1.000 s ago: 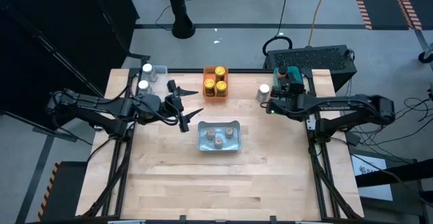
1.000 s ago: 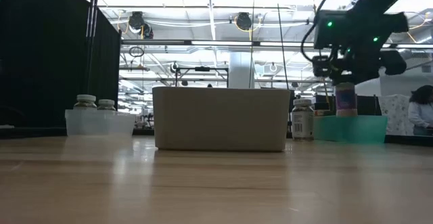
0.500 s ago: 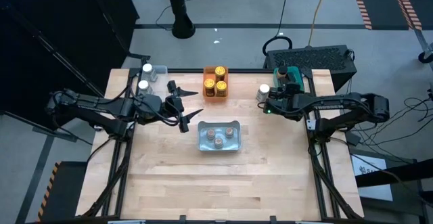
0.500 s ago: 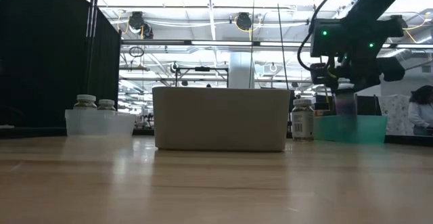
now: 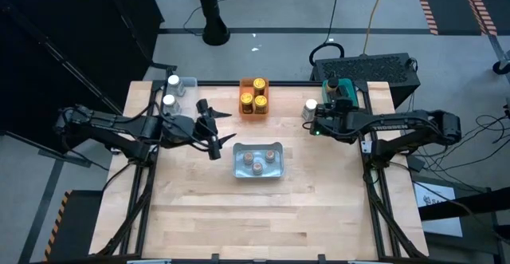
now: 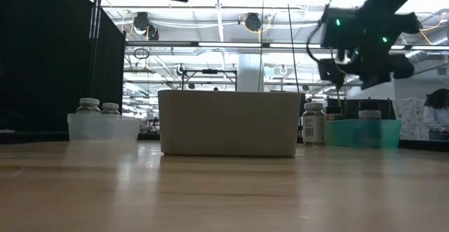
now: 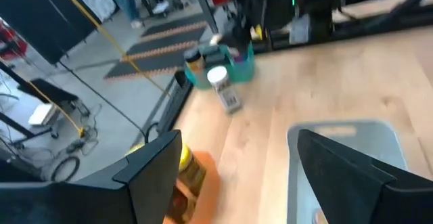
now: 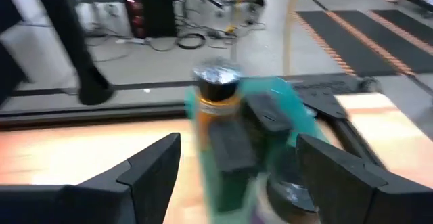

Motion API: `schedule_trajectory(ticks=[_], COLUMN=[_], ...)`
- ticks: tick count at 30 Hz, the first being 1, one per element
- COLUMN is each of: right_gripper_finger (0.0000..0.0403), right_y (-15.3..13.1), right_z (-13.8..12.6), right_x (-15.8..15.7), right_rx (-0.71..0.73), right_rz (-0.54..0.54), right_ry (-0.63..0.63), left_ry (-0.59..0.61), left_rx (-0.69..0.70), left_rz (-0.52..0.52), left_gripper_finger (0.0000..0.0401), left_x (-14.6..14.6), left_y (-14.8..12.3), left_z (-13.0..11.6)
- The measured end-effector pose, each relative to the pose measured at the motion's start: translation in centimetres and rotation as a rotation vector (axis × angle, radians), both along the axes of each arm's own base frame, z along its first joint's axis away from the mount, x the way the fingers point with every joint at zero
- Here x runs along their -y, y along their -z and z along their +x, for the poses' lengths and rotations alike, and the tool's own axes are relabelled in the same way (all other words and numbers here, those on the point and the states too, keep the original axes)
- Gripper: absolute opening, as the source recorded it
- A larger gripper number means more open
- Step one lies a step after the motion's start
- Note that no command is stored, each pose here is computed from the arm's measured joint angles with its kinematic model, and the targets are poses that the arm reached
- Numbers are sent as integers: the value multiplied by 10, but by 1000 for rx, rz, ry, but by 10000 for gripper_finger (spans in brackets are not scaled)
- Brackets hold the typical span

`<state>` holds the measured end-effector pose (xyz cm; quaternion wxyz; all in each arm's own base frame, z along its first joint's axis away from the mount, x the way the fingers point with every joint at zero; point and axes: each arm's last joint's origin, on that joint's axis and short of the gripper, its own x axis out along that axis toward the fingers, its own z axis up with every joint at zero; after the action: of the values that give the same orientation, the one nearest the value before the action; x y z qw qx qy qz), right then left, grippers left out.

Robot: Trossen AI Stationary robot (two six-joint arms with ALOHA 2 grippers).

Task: Sort spices by type
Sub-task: Put the white seasoning bottle into the transparent bin

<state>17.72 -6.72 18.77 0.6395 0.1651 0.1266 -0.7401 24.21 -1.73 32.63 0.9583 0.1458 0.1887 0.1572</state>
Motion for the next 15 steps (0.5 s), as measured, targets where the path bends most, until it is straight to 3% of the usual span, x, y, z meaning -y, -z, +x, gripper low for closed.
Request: schedule_trajectory(ticks=[4, 8, 12, 15], right_gripper_finger=[275, 275, 275, 275], right_y=[-18, -53, -95, -120], right_z=[17, 44, 59, 59], right_x=[-3, 4, 22, 40], right_rx=[24, 30, 53, 92], right_rz=[-16, 27, 107, 200], right_ry=[-92, -267, -462, -531], left_ry=[-11, -29, -98, -156], left_rx=[-65, -129, -182, -211], left_rz=[-15, -35, -56, -72], left_gripper_finger=[301, 301, 301, 301], left_x=[-1, -1, -3, -6], left_y=[6, 12, 16, 17], left_z=[-4, -7, -16, -27])
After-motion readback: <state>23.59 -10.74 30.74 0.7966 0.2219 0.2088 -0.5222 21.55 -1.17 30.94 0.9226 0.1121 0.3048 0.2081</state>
